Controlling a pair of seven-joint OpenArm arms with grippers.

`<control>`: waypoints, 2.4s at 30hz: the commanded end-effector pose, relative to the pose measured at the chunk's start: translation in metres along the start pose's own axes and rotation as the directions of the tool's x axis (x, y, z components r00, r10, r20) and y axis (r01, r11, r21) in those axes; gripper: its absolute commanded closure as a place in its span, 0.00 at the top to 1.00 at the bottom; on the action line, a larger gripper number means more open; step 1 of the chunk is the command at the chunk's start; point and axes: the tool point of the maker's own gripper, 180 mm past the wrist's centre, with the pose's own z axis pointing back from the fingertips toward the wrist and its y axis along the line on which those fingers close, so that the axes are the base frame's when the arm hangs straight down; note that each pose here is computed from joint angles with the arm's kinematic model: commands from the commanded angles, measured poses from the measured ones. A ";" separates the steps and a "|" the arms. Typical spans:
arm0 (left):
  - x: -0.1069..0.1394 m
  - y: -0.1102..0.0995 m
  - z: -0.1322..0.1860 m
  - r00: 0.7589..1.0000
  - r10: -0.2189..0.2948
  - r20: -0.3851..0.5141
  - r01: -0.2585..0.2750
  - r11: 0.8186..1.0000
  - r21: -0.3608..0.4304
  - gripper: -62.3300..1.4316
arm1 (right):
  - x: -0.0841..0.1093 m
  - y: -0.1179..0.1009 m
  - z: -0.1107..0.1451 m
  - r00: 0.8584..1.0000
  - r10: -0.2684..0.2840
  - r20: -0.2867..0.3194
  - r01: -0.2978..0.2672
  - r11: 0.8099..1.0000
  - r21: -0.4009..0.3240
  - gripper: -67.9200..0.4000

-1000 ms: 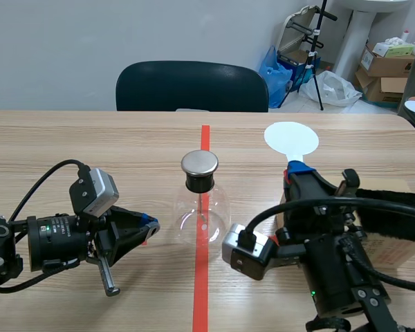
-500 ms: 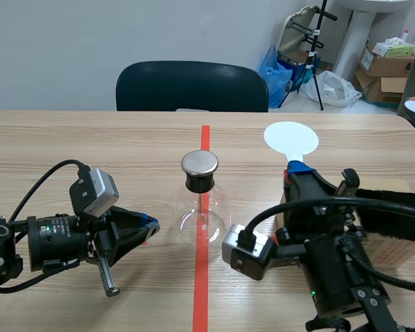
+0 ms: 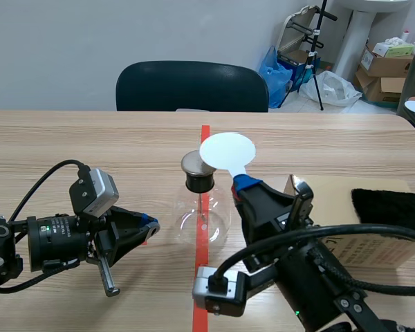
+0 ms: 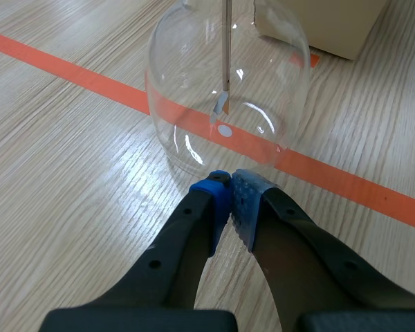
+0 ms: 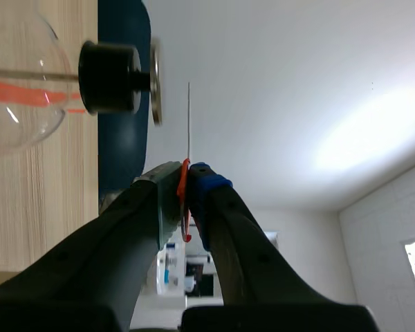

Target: Do the electroscope experiment

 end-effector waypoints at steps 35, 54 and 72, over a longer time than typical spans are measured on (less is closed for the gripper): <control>0.011 0.001 -0.002 0.999 -0.002 0.040 0.002 1.000 0.003 0.09 | 0.019 -0.007 -0.002 0.992 0.014 0.122 -0.010 1.000 -0.029 0.02; 0.011 0.001 -0.002 0.999 -0.002 0.040 0.002 1.000 0.003 0.09 | -0.018 -0.008 -0.003 0.996 0.008 -0.085 -0.010 1.000 -0.029 0.02; 0.011 0.001 -0.002 0.999 -0.002 0.040 0.002 1.000 0.003 0.09 | -0.078 -0.008 0.012 0.910 -0.003 -0.414 -0.010 1.000 -0.029 0.02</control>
